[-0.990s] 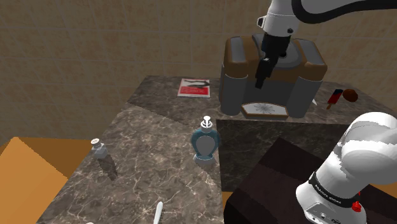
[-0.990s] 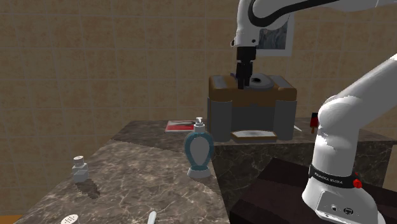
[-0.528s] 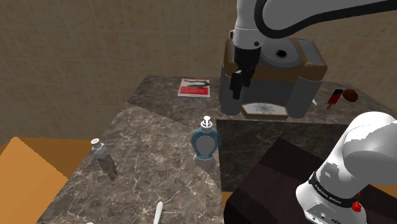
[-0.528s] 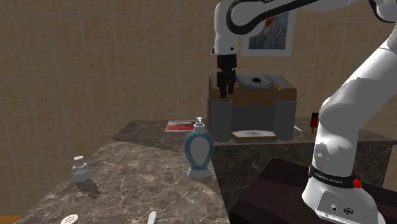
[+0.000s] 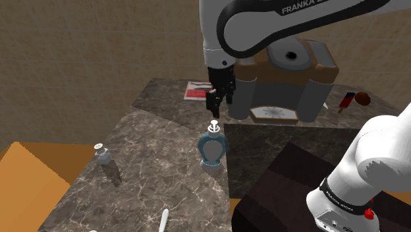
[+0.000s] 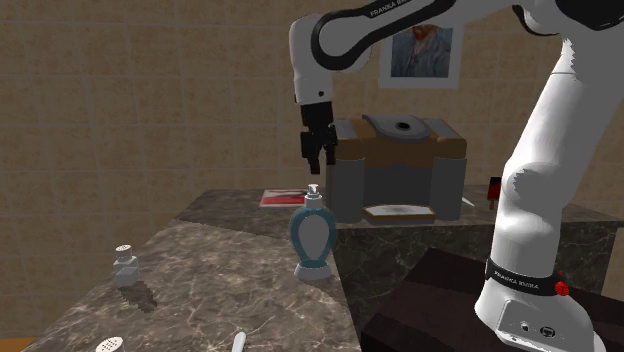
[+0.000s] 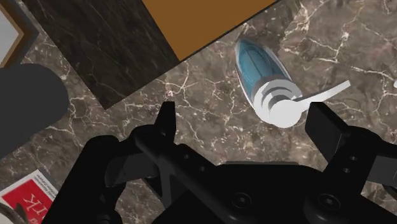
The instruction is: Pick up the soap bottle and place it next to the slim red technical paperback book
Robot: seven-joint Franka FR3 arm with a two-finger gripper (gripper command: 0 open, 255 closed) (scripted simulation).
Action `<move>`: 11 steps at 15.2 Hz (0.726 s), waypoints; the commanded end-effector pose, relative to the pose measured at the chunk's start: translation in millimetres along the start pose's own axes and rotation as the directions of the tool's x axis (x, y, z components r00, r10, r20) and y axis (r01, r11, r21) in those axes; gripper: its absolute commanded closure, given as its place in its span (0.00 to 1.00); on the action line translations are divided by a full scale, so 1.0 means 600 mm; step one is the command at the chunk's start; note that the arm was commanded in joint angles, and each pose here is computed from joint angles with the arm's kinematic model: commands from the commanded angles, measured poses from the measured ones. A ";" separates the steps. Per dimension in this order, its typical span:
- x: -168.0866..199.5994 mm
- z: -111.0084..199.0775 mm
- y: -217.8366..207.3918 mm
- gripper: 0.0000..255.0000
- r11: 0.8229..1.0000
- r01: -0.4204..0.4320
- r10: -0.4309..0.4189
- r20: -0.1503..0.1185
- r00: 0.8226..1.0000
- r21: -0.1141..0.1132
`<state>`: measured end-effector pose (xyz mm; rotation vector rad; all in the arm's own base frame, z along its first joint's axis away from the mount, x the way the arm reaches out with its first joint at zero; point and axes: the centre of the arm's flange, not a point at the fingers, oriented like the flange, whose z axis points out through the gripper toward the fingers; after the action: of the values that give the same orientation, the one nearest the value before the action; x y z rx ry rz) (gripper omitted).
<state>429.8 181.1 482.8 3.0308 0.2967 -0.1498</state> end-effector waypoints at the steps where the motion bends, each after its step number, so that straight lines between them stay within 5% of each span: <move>1: 0.031 0.019 -0.032 0.00 1.000 0.005 -0.005 0.020 1.000 -0.001; 3: 0.060 0.034 -0.064 0.00 1.000 0.010 -0.010 0.039 0.999 -0.002; 11: 0.058 0.101 -0.064 0.00 1.000 0.010 -0.010 0.039 0.999 -0.002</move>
<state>451.2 219.0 421.5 3.0202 0.3086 -0.2099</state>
